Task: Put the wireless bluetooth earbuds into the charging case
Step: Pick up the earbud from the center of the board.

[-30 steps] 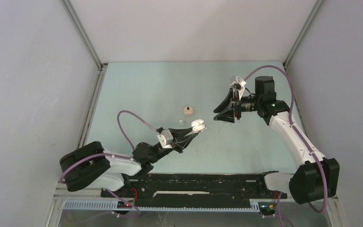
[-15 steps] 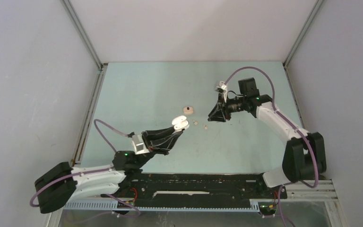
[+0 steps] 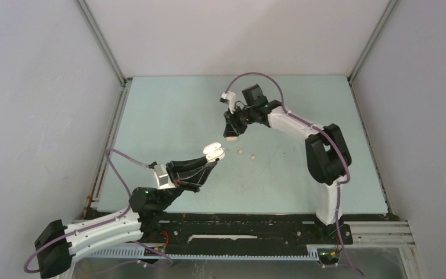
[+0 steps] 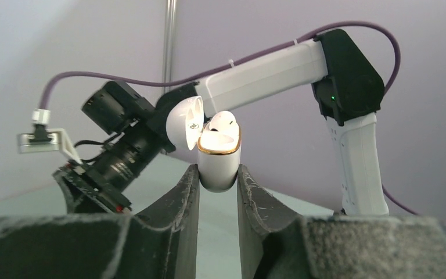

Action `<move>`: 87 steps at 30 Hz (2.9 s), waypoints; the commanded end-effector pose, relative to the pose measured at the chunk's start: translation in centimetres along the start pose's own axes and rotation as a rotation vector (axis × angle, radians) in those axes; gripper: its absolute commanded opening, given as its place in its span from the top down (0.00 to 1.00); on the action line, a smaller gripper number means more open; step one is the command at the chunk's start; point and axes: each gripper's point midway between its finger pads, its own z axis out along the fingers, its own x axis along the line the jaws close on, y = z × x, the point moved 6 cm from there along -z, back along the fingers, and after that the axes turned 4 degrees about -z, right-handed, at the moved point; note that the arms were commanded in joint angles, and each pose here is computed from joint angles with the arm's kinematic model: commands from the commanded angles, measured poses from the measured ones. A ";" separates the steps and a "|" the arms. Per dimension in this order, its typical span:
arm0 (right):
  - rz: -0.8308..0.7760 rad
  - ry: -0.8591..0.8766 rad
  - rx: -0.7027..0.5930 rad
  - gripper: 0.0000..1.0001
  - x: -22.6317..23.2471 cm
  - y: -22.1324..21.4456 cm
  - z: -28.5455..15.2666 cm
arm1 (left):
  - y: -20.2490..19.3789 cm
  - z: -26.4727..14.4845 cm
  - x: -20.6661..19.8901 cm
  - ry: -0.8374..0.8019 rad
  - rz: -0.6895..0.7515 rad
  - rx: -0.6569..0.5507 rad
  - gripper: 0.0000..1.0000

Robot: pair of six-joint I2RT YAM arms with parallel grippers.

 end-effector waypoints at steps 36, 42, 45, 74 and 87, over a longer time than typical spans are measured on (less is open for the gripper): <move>0.253 -0.361 0.352 0.67 0.1 -2.6 8.6 | 0.3 0.7 -0.2 0.033 0.029 0.074 1.00; 0.270 -0.384 0.373 0.68 -0.2 -3.4 9.0 | 0.1 0.6 -0.2 0.034 0.033 0.081 1.00; 0.276 -0.389 0.378 0.68 -0.2 -3.6 9.1 | 0.0 0.6 -0.2 0.033 0.034 0.084 1.00; 0.314 -0.476 0.496 0.72 0.8 -7.6 11.5 | -0.4 -0.3 0.0 0.042 0.033 0.084 1.00; 0.326 -0.482 0.511 0.71 0.8 -8.1 11.7 | -0.5 -0.1 0.0 0.039 0.032 0.087 1.00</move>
